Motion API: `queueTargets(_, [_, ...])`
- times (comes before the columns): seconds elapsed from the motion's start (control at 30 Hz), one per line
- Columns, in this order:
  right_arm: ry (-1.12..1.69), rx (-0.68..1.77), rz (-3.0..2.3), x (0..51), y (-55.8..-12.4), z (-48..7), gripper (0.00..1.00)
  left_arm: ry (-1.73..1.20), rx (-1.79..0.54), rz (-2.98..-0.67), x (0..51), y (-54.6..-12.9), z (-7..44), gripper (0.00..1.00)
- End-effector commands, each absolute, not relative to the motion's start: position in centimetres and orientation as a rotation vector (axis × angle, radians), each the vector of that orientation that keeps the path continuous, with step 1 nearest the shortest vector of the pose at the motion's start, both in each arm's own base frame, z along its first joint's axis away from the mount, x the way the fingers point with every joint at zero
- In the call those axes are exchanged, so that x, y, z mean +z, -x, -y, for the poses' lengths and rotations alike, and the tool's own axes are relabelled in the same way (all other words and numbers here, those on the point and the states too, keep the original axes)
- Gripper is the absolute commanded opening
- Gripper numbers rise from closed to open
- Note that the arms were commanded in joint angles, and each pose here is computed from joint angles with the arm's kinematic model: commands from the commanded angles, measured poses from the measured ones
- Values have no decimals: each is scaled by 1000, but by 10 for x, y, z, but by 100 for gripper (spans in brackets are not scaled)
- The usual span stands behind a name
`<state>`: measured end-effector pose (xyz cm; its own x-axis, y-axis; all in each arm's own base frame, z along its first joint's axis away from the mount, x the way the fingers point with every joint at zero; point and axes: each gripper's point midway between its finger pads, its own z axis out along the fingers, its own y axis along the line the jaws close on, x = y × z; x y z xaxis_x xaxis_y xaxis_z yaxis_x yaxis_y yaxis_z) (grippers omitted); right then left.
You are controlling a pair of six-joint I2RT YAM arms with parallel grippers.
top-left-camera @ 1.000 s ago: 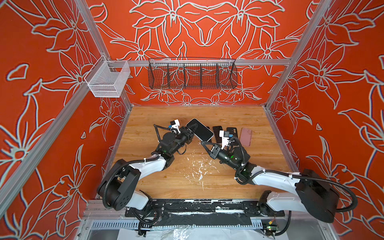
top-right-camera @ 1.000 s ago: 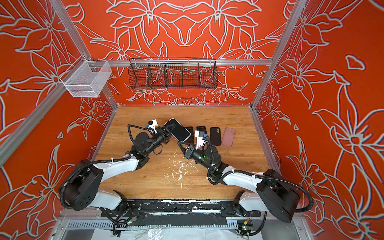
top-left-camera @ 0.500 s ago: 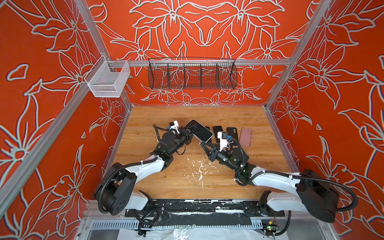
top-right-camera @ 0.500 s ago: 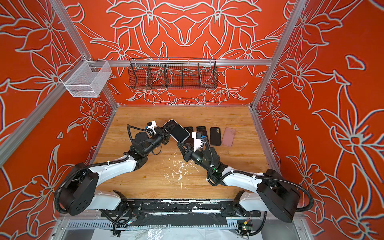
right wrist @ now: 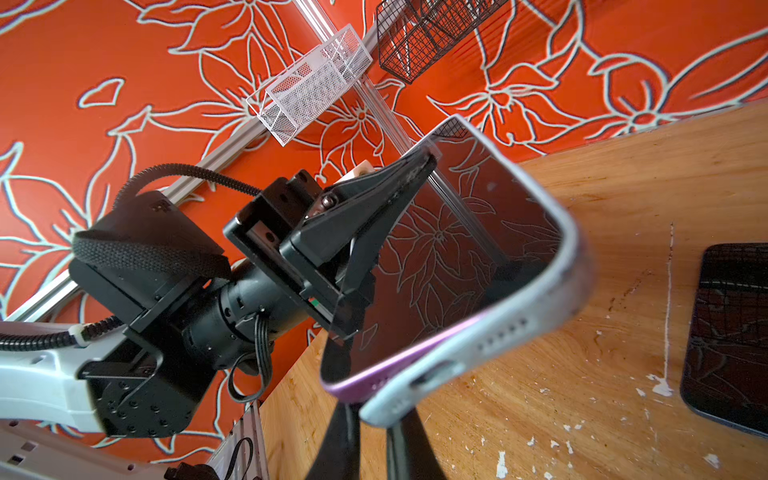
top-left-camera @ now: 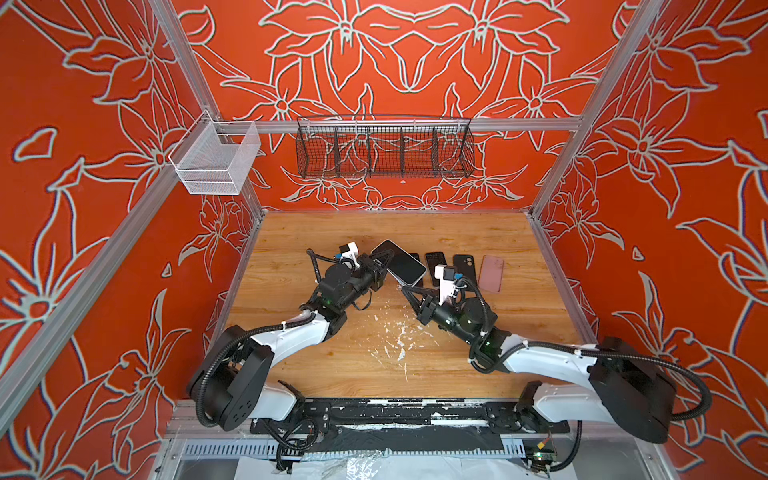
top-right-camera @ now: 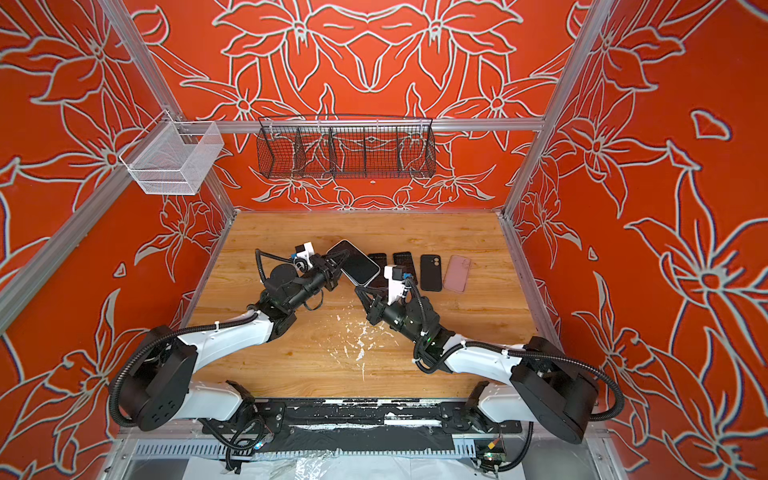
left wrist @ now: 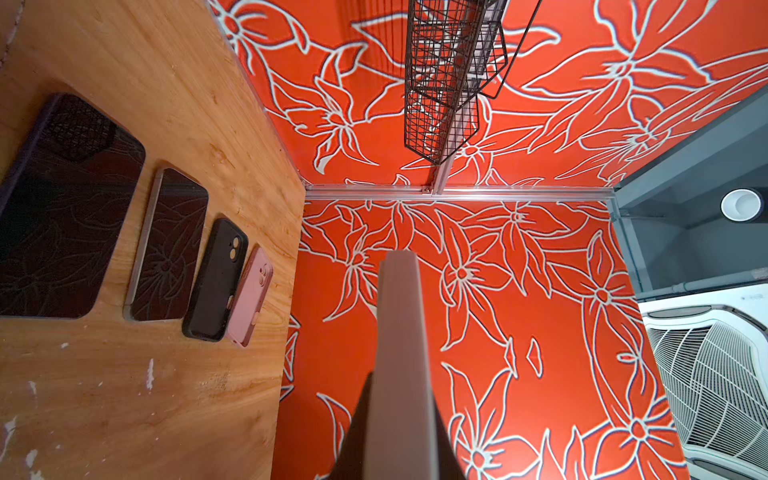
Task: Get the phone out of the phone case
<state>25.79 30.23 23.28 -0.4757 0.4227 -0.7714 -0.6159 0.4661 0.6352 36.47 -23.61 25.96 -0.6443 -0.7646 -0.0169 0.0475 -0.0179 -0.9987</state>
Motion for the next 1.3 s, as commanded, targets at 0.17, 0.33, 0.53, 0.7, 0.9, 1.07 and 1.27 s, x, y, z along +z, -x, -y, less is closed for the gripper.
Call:
queueTargets(0.17, [140, 1051, -1805, 196, -265, -277, 1, 576, -1829, -1485, 325, -354, 237, 0])
queueTargets(0.33, [179, 1091, -1802, 202, -261, -275, 11, 558, -1834, -1482, 326, -355, 238, 0])
queueTargets(0.53, [227, 1095, -1817, 206, -256, -269, 20, 532, -1833, -1484, 328, -354, 240, 0])
queueTargets(0.7, [252, 1110, -1809, 213, -250, -262, 24, 504, -1801, -1504, 328, -353, 241, 0])
queueTargets(0.9, [300, 1073, -1820, 224, -244, -249, 27, 408, -1742, -1570, 327, -351, 245, 0])
queueTargets(1.07, [392, 1042, -1857, 234, -239, -241, 28, 233, -1619, -1700, 320, -349, 244, 0])
queueTargets(1.27, [512, 1044, -1889, 246, -236, -243, 28, 38, -1401, -1853, 308, -348, 225, 0])
